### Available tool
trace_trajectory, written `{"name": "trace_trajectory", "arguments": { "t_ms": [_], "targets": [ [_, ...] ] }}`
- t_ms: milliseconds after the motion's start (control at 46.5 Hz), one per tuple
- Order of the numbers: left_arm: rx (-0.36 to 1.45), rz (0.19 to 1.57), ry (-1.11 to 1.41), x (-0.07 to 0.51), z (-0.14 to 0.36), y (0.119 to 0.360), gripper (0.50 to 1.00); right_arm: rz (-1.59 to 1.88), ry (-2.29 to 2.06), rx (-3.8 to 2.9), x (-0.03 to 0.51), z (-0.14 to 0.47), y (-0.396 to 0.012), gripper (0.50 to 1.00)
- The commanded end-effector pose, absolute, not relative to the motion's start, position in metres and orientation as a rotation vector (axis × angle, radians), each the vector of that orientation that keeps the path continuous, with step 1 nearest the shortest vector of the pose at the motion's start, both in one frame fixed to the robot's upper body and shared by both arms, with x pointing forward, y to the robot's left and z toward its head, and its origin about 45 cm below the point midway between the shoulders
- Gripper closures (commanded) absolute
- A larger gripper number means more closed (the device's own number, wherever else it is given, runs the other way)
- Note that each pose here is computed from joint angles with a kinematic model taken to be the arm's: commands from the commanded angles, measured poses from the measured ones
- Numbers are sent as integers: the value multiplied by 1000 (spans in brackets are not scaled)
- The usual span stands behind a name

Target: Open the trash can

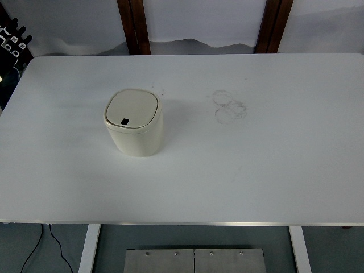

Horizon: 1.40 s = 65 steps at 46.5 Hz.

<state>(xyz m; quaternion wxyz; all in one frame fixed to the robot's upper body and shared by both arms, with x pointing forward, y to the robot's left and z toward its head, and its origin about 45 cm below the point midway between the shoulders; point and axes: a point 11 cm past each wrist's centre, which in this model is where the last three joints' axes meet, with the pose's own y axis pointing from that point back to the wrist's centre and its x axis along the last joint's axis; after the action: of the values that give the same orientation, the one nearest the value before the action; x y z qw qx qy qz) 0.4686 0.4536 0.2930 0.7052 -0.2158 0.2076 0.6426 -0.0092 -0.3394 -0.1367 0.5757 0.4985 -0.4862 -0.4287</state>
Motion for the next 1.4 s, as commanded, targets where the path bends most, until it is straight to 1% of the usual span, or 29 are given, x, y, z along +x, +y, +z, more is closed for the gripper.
{"name": "trace_trajectory", "arguments": {
  "t_ms": [0,108,194,280,366,452,560,646,840,990,1378],
  "targets": [
    [-464,1449,464,471,297,454,500,-1004,-1138,1168,-9,-137,-339,505],
    [-441,1417,464,480,312,441,500,-1002,-1137,1167,-9,-137,-339,505],
    [-361,1379,460,487,320,419,500,-1000,-1137,1169,-8,-137,-339,505],
    [-290,1358,422,487,335,409,500,-1002,-1136,1170,-9,-137,-339,505],
    [-224,1288,390,489,347,383,500,-1000,-1137,1169,-8,-137,-339,505],
    [-120,1225,353,492,355,360,500,-1000,-1137,1169,-8,-137,-339,505],
    [17,1172,304,495,363,339,500,-1002,-1136,1170,-9,-137,-339,505],
    [76,1140,268,497,371,328,500,-1000,-1137,1169,-8,-137,-339,505],
    [122,1091,176,500,397,309,500,-1000,-1137,1169,-8,-137,-339,505],
    [237,1039,111,495,400,295,500,-1002,-1136,1170,-9,-137,-339,505],
    [556,874,-85,486,397,286,500,-1000,-1137,1169,-8,-137,-339,505]
  ]
}}
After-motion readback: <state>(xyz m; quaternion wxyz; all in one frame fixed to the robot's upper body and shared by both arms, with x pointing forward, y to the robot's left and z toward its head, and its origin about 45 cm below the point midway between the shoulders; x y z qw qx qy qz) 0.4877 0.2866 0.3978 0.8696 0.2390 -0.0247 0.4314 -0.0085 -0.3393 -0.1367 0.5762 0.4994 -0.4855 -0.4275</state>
